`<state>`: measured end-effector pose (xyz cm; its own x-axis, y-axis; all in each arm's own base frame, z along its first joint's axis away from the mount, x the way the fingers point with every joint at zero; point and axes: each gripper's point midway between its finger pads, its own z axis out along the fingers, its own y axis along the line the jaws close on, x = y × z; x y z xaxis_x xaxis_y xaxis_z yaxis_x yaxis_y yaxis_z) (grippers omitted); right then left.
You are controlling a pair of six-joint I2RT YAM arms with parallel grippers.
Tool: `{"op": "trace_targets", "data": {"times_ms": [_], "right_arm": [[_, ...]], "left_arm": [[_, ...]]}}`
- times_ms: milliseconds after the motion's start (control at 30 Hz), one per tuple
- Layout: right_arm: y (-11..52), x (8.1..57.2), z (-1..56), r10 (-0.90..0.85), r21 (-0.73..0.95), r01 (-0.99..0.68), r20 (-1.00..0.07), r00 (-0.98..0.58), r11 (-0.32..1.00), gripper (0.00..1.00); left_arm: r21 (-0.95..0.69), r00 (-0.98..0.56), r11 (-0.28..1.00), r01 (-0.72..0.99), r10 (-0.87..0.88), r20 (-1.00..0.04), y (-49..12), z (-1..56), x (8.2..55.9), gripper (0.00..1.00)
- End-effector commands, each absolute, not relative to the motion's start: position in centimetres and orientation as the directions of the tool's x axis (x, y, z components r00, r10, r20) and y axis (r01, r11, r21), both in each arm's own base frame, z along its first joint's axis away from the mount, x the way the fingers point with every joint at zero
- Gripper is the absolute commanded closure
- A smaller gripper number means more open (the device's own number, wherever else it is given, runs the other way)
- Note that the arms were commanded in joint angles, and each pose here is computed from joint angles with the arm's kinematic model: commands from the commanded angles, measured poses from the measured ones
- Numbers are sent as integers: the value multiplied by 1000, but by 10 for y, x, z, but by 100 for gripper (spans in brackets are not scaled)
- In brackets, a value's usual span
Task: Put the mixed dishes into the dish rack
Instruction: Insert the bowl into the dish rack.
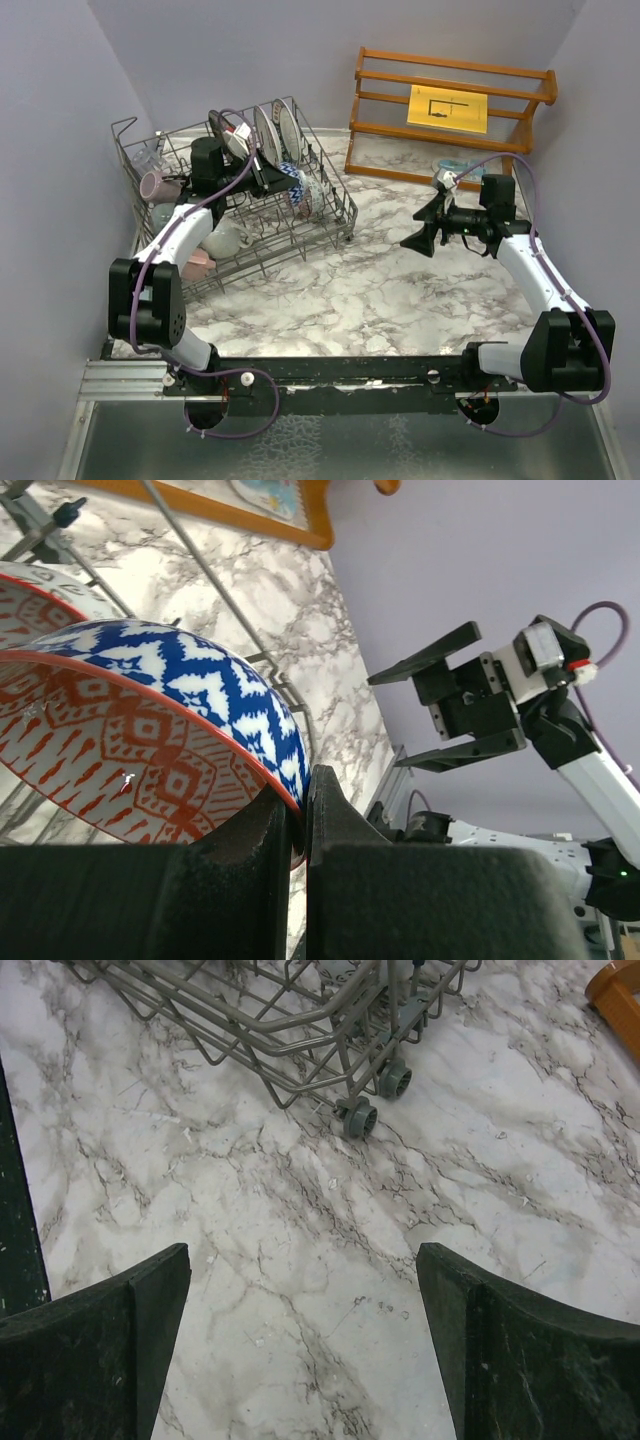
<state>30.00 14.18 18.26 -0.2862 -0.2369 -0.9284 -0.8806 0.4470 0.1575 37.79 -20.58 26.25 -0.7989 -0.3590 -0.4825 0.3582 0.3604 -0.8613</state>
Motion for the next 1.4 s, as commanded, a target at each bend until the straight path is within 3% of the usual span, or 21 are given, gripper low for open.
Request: {"op": "trace_targets", "data": {"times_ms": [0, 1367], "right_arm": [[144, 299, 193, -233, 110, -898, -946, -227, 426, 6], [143, 301, 189, -240, 105, -897, -944, -226, 430, 5]], "left_arm": [[-811, -760, 378, 447, -318, -567, -198, 264, 382, 100], [-862, -821, 391, 322, -338, -460, -171, 188, 399, 97]]}}
